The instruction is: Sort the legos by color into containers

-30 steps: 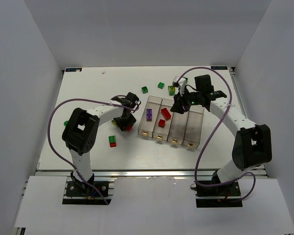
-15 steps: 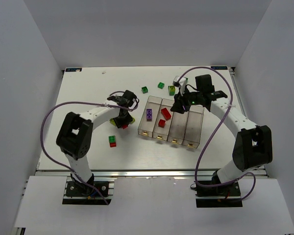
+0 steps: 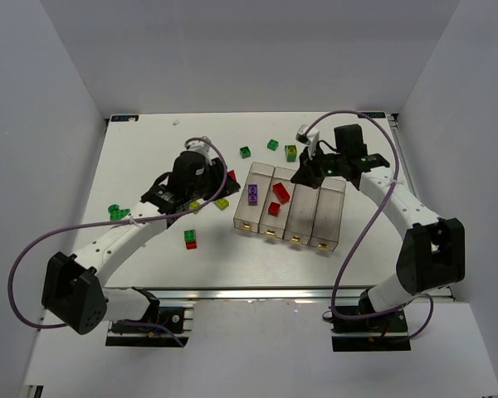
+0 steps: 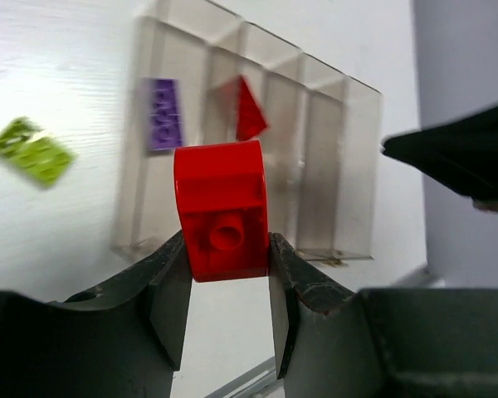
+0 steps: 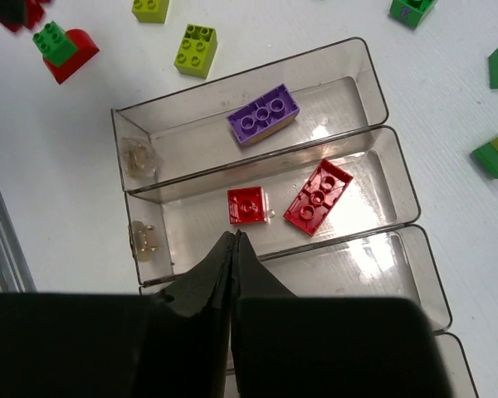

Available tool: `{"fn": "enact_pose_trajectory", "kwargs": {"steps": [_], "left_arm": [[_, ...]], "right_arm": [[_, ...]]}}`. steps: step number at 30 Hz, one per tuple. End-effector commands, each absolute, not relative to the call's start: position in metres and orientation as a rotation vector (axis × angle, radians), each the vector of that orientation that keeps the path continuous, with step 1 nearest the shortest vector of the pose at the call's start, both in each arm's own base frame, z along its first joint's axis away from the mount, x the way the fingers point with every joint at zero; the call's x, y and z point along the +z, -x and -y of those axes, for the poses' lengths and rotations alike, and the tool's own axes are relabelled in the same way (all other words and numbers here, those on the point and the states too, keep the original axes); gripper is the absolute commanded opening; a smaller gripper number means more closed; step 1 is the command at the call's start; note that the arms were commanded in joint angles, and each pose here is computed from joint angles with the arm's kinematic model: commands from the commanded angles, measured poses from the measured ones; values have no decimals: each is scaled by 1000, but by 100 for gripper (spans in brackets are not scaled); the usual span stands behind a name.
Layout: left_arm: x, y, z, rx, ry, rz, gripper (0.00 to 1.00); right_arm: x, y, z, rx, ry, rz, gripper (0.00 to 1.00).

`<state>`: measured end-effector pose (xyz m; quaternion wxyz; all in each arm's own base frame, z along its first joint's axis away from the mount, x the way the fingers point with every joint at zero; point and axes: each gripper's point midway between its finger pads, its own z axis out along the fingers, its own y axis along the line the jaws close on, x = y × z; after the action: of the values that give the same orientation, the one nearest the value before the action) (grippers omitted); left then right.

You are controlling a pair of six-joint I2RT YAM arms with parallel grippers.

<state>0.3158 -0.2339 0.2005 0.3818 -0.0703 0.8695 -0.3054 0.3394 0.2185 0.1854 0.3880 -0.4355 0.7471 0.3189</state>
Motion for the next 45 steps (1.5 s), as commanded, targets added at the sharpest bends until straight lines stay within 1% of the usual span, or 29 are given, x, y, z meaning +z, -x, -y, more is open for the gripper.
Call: {"fn": "enact_pose_trajectory", "kwargs": {"steps": [1,4,5,6,9,10,12,13,14,16,17,19,20,22,29,31,33,34,35,36,37,38,39,40,41,43,44,45], "left_arm": [[218,-308,286,-1021,-77,-2141,0],[203,-305,315,-1052,-185,-2184,0],[209,-307,325,-1068,-214,-2172,0],[194,-309,333,-1055,-242,-2208,1],[187,-311,353,-1031,-309,-2244,5],[170,-309,359,-1013,-329,-2297,7],[170,-310,371,-1007,-363,-2298,10],[158,-310,374,-987,-373,-2332,14],[161,-313,378,-979,-378,-2328,18],[150,-311,380,-943,-387,-2373,29],[141,-312,380,-914,-385,-2400,33],[137,-313,378,-873,-377,-2433,43],[134,-313,378,-860,-377,-2442,50],[135,-313,376,-847,-373,-2440,55],[149,-313,371,-834,-351,-2408,63],[161,-315,367,-829,-332,-2378,63],[167,-314,360,-806,-302,-2363,60],[181,-316,352,-791,-271,-2324,51],[179,-313,344,-765,-251,-2325,44],[181,-311,337,-750,-217,-2321,33],[196,-312,323,-718,-166,-2278,14],[198,-309,314,-701,-136,-2273,7],[184,-302,300,-666,-92,-2301,4],[182,-297,288,-635,-58,-2311,3],[193,-295,271,-606,-3,-2272,3],[170,-281,239,-517,94,-2331,4],[177,-277,223,-484,145,-2303,12],[164,-271,206,-441,219,-2325,15]], "right_arm": [[222,-347,-213,815,1023,-1836,0],[235,-353,-204,805,972,-1829,0],[236,-355,-201,803,964,-1828,0],[239,-356,-198,798,954,-1826,0],[238,-359,-189,782,930,-1837,0],[238,-360,-186,777,920,-1841,0],[234,-359,-182,777,911,-1854,0],[234,-358,-180,772,906,-1855,0],[230,-356,-179,775,903,-1864,0],[228,-355,-178,772,900,-1868,1],[228,-355,-177,767,902,-1868,2],[226,-354,-176,768,901,-1873,3],[225,-354,-174,762,900,-1873,3],[223,-353,-175,770,905,-1876,3],[220,-352,-177,797,916,-1877,6],[222,-347,-180,822,947,-1859,10],[221,-340,-182,854,974,-1857,15],[222,-333,-186,903,1004,-1838,20],[224,-330,-189,918,1042,-1809,24],[220,-321,-191,962,1062,-1824,26],[220,-314,-195,1003,1088,-1807,31],[219,-311,-198,1003,1129,-1787,33],[215,-302,-204,1034,1159,-1794,34],[213,-298,-207,1034,1183,-1793,35],[211,-295,-210,1030,1209,-1784,35],[205,-284,-221,1037,1256,-1783,34],[203,-281,-225,1038,1271,-1784,34],[201,-274,-232,1048,1288,-1787,34]]}}
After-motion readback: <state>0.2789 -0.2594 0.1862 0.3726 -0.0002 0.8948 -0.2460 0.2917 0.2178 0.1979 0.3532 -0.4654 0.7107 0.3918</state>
